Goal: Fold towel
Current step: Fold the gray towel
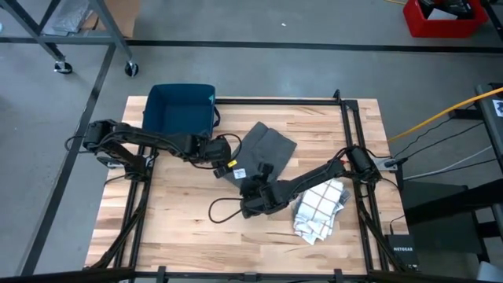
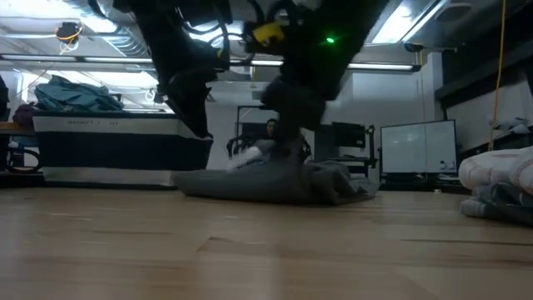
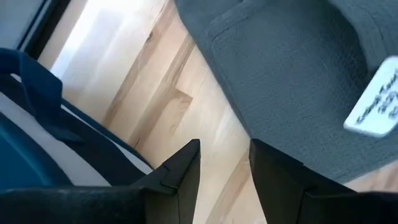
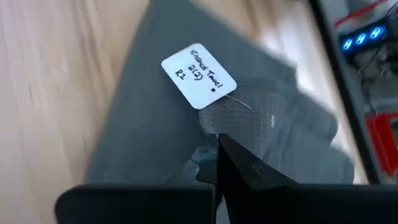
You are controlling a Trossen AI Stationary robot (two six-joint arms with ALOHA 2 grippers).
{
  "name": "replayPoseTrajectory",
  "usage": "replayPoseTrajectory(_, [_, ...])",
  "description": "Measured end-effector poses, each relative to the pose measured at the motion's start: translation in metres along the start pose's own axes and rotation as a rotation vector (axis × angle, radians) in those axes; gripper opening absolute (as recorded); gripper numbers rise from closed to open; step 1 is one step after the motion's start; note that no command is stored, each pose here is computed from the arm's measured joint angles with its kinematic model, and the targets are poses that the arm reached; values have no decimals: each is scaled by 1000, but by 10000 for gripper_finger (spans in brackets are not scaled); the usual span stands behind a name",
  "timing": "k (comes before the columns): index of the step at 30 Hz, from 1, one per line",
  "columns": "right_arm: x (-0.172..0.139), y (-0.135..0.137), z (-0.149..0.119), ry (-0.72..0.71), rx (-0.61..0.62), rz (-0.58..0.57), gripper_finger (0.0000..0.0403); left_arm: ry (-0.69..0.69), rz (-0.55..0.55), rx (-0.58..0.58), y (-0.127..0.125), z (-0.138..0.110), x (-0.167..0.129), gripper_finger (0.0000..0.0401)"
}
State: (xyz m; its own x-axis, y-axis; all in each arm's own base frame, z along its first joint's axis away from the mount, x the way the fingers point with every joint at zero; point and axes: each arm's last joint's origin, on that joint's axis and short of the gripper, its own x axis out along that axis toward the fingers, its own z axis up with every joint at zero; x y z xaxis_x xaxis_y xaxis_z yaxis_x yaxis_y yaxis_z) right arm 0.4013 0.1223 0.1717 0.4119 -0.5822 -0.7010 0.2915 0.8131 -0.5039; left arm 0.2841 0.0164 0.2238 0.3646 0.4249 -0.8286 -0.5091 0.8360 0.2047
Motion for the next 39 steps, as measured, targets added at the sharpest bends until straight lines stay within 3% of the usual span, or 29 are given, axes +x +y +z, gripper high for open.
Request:
replayPoseTrajectory(8, [-3,-9,-22,203,-37,-35,12,-10,-17,24,-7,-2,-4,129])
replayPoseTrajectory(18, [-1,-10,-24,264,-39,28,45,-29,-40,90,-15,-4,-8,129])
replayPoseTrajectory(24, [3,-14,-22,287,-22,45,86,-71,-62,201,-18,0,-8,129])
replayPoseTrajectory(31, [7,-19,-21,291,-14,29,164,-159,-126,311,-23,8,-10,129])
replayPoseTrajectory(35, [8,-19,-19,288,3,41,192,-160,-152,335,-24,9,-10,129])
replayPoseTrajectory(39, [9,-16,-14,248,37,68,190,-152,-184,286,-26,8,-11,129])
